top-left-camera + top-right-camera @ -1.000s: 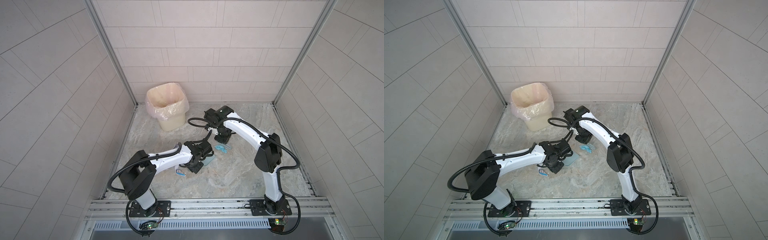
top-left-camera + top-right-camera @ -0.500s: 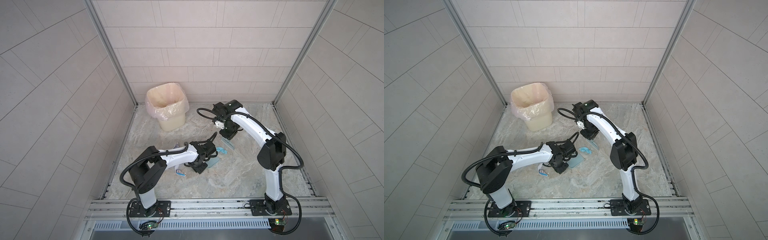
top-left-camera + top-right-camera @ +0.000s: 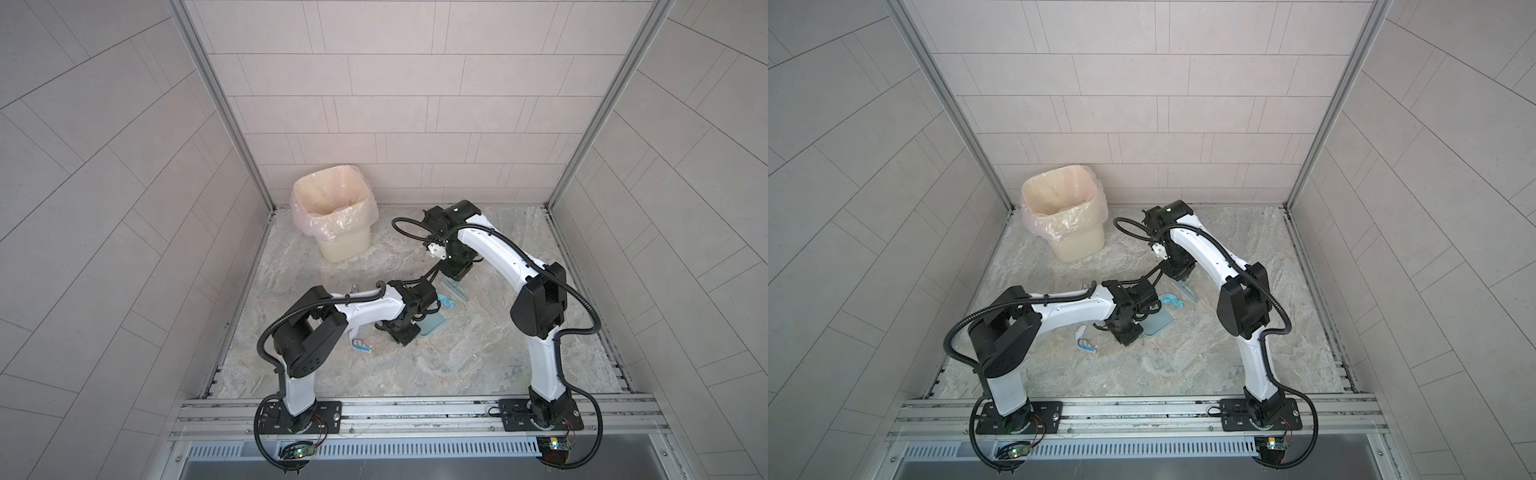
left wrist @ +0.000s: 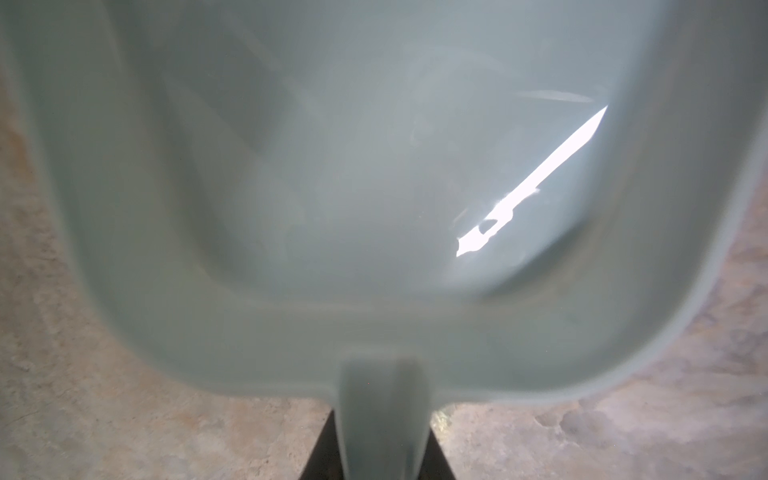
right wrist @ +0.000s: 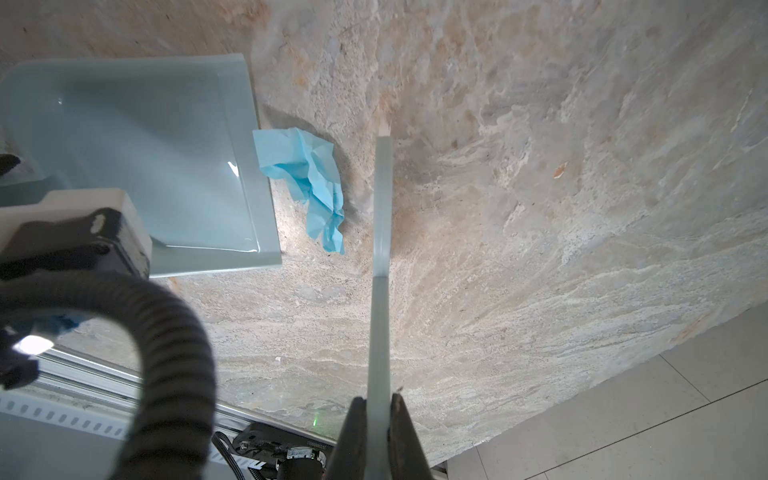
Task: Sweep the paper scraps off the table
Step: 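Sweep the light blue scrap into the dustpan with the right gripper's brush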
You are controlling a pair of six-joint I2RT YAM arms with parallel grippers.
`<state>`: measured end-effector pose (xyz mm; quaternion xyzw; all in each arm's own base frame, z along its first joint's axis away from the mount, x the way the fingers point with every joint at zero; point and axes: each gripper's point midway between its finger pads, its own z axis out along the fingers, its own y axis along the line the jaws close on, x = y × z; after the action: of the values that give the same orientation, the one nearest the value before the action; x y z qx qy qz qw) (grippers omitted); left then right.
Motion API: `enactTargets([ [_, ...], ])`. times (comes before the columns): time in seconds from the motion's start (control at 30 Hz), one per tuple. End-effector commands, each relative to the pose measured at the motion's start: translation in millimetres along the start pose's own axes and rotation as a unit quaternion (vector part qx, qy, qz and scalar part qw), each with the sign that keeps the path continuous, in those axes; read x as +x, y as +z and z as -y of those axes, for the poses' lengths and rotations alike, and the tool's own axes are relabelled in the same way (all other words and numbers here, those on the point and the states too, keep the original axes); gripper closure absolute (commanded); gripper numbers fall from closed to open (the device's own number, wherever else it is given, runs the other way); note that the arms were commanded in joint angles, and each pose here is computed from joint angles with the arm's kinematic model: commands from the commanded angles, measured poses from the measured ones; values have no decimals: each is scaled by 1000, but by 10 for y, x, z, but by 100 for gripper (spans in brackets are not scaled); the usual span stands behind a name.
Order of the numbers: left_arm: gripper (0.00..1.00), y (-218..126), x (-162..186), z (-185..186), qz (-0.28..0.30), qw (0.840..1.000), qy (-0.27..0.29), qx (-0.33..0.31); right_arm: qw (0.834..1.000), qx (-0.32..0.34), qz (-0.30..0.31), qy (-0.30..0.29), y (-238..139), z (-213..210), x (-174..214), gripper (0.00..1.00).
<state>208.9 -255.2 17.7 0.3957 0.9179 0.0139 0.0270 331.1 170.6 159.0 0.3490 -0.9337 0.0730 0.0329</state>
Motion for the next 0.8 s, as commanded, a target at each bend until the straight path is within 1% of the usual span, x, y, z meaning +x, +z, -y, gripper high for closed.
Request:
enactTargets([
  [0.0,100,-30,-32,30,-4,1000,2,5,1000,2,-13,-2,-31,-19,46,100],
  [0.3,100,6,-15,51,-12,1000,-3,9,1000,-22,-18,-11,-39,-171,84,100],
  [0.43,100,29,-2,41,-16,1000,-3,8,998,-57,-3,-17,-131,-331,91,100],
  [0.6,100,45,-6,39,-14,1000,-5,8,995,-93,1,-25,-233,-529,188,100],
  [0.77,100,47,-4,30,-11,1000,-9,6,988,-151,22,-26,-353,-749,281,100],
])
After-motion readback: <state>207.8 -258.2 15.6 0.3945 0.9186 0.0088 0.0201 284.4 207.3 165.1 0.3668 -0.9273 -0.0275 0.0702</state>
